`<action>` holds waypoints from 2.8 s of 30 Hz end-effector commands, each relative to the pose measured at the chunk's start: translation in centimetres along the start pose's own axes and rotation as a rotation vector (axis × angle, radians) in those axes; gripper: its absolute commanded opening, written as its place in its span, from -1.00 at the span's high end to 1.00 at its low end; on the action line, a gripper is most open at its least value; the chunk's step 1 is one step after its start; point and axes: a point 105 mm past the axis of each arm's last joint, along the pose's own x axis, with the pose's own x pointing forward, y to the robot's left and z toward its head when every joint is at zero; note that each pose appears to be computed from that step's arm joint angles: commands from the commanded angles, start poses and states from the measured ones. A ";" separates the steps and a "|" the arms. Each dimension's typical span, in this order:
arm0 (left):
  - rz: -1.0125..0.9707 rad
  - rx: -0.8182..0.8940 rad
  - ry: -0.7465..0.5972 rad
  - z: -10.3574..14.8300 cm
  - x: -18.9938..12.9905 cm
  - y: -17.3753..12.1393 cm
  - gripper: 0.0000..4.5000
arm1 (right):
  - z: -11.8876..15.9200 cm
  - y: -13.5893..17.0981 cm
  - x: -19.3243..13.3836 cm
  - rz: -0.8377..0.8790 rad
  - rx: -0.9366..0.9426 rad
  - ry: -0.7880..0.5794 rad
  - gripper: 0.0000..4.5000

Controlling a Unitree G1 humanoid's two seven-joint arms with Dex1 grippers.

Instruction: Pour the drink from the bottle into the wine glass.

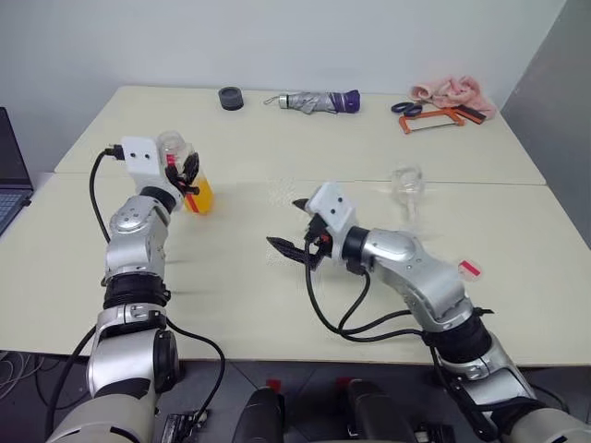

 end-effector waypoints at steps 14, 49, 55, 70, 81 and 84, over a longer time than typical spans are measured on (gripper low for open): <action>0.063 0.017 -0.039 0.2 0.1 1.3 -0.67 | 2.2 0.3 0.6 -0.001 -0.059 -0.077 -1.00; -0.044 0.010 0.060 -6.6 -8.2 -5.6 -0.97 | 1.9 -2.4 -4.7 -0.121 -0.009 -0.058 -1.00; -0.472 -0.018 -0.003 -4.0 -10.0 -12.7 -0.97 | 3.5 -8.1 -8.6 -0.358 0.201 -0.077 -1.00; -1.187 0.147 -0.008 -0.6 -12.6 -18.5 -0.97 | -3.1 -19.6 -13.1 -0.577 0.542 0.411 -1.00; -1.265 0.202 -0.005 -1.2 -12.5 -18.3 -0.97 | -6.1 -21.0 -12.6 -0.537 0.605 0.549 -1.00; -1.259 0.204 -0.009 -1.5 -12.5 -18.2 -0.97 | -6.7 -20.9 -12.7 -0.523 0.615 0.576 -1.00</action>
